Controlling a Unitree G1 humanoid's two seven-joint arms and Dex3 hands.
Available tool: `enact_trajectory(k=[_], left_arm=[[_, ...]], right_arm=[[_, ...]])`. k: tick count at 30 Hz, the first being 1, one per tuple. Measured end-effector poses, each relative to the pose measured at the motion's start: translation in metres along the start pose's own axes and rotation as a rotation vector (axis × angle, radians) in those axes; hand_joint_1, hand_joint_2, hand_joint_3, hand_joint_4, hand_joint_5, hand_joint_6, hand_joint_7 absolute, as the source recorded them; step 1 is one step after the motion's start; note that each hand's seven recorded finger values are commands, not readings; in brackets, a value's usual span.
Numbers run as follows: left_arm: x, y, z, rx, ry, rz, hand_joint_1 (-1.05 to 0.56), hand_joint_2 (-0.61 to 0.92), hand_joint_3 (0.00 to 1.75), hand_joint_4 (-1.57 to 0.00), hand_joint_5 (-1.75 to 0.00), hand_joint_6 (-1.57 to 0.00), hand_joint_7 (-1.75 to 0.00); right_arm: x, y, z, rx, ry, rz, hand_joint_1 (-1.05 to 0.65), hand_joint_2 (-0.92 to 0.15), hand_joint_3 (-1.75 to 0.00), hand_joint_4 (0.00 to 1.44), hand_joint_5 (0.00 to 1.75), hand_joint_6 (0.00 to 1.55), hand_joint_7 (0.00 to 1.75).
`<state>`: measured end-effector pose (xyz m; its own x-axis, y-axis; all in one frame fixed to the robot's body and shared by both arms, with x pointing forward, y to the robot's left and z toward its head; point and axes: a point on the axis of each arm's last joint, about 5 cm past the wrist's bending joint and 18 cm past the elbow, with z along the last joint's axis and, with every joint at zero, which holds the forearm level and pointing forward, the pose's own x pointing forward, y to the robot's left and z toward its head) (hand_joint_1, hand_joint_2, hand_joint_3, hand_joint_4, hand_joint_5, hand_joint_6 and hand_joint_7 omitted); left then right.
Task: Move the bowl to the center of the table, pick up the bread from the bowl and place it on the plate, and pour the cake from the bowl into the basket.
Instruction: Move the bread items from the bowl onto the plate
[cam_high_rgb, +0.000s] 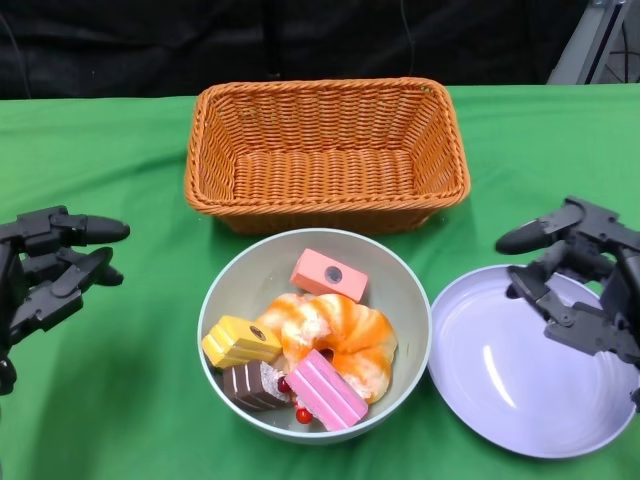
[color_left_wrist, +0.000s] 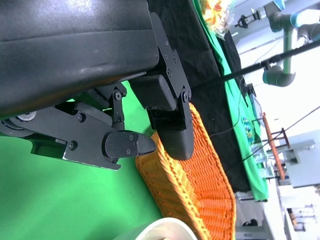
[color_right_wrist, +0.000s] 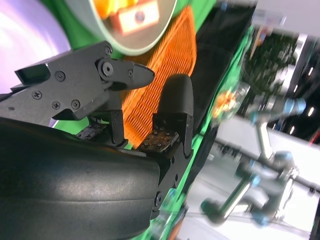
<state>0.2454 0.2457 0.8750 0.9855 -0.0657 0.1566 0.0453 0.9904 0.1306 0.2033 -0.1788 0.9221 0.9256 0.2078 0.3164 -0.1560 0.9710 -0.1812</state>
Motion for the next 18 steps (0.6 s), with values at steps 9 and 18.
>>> enact_trajectory(k=[9, 18], left_arm=[[0.002, -0.001, -0.003, 0.004, -0.009, -0.001, -0.07, 0.88, 0.44, -0.76, -1.42, -0.86, -0.96], [0.002, -0.004, -0.004, 0.023, -0.014, -0.028, -0.06, 0.87, 0.45, -0.77, -1.4, -0.87, -0.94]], right_arm=[[-0.001, 0.003, 0.034, -0.04, -0.06, 0.203, -0.4, -0.92, -0.09, 0.54, 0.96, 0.46, 0.69], [0.001, 0.007, 0.065, -0.099, -0.018, 0.394, -0.44, -0.92, -0.05, 0.54, 0.66, 0.5, 0.42]])
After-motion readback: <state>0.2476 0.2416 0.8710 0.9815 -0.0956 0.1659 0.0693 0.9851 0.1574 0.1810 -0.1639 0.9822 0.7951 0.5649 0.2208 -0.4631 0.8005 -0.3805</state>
